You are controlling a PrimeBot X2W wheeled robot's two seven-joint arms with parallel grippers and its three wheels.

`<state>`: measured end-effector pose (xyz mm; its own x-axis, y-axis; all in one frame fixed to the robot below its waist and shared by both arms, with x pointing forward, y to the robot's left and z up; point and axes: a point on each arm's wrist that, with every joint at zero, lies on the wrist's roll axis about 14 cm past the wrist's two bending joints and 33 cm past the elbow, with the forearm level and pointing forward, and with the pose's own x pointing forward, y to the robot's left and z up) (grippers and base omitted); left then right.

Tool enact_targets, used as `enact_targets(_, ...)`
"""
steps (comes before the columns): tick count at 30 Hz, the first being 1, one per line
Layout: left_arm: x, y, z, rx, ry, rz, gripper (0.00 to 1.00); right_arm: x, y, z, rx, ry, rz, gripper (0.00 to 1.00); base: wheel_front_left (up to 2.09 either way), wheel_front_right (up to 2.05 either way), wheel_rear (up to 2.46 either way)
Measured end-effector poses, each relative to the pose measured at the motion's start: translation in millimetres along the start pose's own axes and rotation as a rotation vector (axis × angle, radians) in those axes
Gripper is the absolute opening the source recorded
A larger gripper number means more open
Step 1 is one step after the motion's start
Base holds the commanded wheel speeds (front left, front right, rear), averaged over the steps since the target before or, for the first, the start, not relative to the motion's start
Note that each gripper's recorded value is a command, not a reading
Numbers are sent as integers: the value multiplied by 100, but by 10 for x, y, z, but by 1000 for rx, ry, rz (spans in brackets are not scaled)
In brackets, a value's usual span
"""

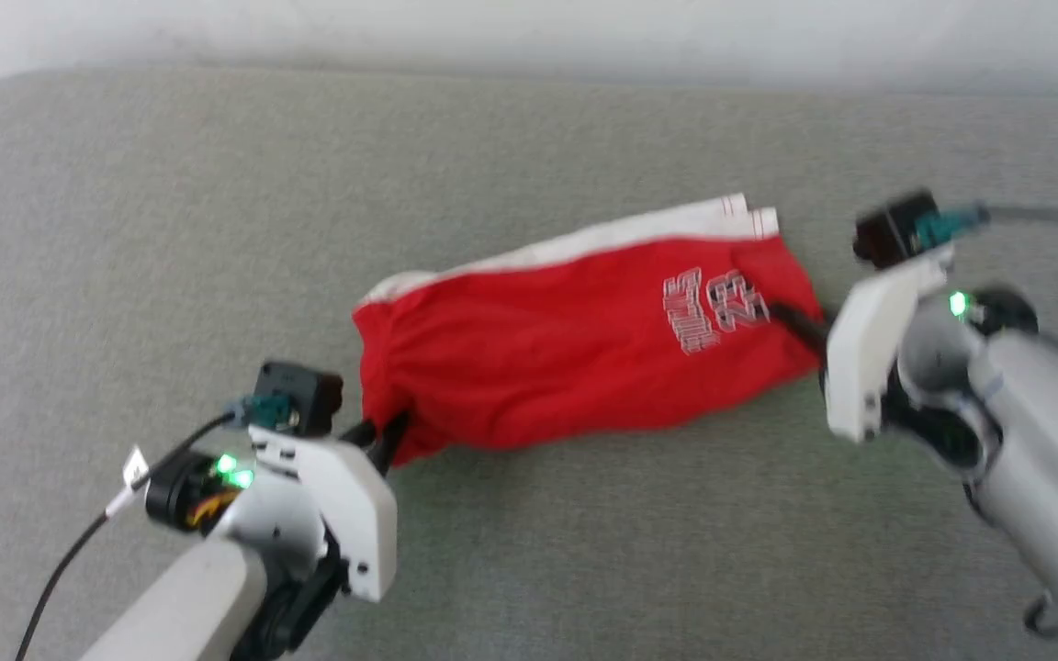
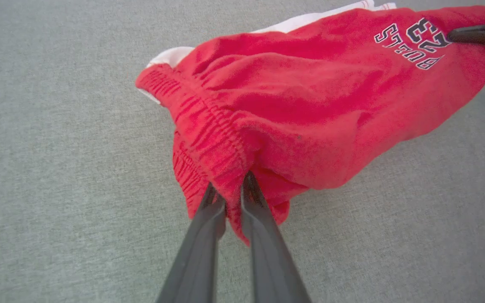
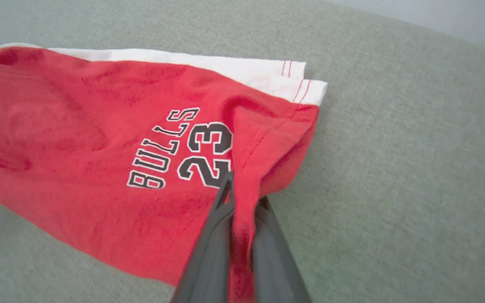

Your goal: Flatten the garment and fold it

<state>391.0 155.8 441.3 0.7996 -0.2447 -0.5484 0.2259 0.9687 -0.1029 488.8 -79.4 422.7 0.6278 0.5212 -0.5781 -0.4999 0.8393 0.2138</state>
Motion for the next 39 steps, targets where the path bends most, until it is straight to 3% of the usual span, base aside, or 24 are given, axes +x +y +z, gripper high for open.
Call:
enact_targets(9,-256,-248,-468,-41,131,-49,0,-671,58,-955,129,35,-45,0,0,0,0)
enact_targets(14,-366,-403,-685,-87,185,-65,0,-986,74,-1259,229,-5,-109,2,0,0,0)
enact_targets(15,-379,-431,-714,-96,191,-69,0,-1027,86,-1280,247,-23,-120,33,0,0,0)
enact_targets(16,-385,-447,-730,-101,191,-68,1,-1062,103,-1307,260,-35,-131,100,0,0,0)
enact_targets(17,-386,-455,-727,-105,184,-66,82,-1092,121,-1338,265,-38,-140,100,0,0,0)
enact_targets(18,-380,-460,-708,-107,174,-64,100,-1119,131,-1350,272,-49,-150,100,0,0,0)
enact_targets(27,-368,-208,-180,-124,-127,71,100,-1372,-90,-869,266,-295,-288,100,0,0,0)
enact_targets(34,-447,-53,307,-120,-437,158,100,-1454,-220,-762,245,-274,-358,100,0,0,0)
enact_targets(39,-501,74,389,-112,-564,220,100,-1389,-222,-867,244,-161,-351,100,0,0,0)
